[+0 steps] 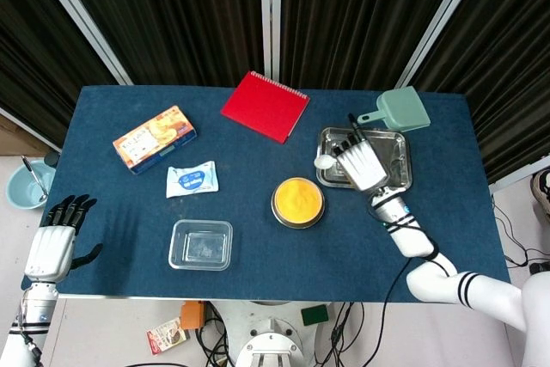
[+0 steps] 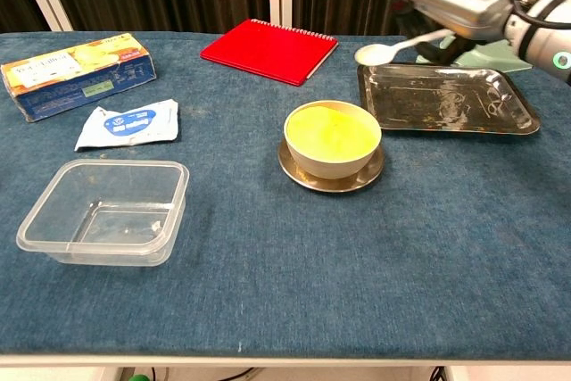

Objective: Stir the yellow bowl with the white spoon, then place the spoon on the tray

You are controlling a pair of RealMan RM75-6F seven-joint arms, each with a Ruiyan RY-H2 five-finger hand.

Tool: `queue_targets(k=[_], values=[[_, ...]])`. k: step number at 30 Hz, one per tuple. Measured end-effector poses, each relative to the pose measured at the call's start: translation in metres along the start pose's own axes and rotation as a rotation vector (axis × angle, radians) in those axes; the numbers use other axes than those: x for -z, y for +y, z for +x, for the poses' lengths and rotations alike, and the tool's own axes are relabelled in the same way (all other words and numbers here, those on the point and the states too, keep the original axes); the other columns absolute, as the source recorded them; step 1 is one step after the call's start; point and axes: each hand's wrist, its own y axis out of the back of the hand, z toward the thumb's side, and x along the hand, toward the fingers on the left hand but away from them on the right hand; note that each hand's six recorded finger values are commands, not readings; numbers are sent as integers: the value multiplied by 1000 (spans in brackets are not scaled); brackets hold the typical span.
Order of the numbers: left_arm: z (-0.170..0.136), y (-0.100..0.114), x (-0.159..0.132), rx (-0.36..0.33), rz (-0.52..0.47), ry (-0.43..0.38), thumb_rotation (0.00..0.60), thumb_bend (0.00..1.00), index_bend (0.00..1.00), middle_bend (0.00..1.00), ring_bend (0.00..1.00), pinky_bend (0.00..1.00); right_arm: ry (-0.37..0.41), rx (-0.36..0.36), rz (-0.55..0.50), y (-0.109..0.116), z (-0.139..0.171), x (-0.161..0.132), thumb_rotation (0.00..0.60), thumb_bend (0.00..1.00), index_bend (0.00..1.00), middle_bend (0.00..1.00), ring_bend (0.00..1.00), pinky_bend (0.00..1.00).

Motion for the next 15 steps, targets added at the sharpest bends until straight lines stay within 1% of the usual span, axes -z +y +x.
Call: queue_targets(k=[4,7,12,14,15], values=[[2,0,-3,4,2,-3,600,188,158,119,59,145,-81,-59,-82,-32,5,24,600,545,812,565,343,29],[3,1,-5,3,1,-5,600,188,158,119,59,144,-122,-98,-139,-54,10,34,600,543,805,557,338,29],[3,2,-9,0,3,-13,600,189,158,120,58,145,-152,-164,-219,-86,14,34,600,533,777,542,338,29],[3,3,-10,0,4,-14,600,189,158,120,59,145,-159,-188,-242,-98,15,31,600,520,752,531,338,29],[3,3,-10,1,4,-12,600,189,158,120,59,145,-160,-197,-253,-102,15,29,600,504,718,523,335,28]])
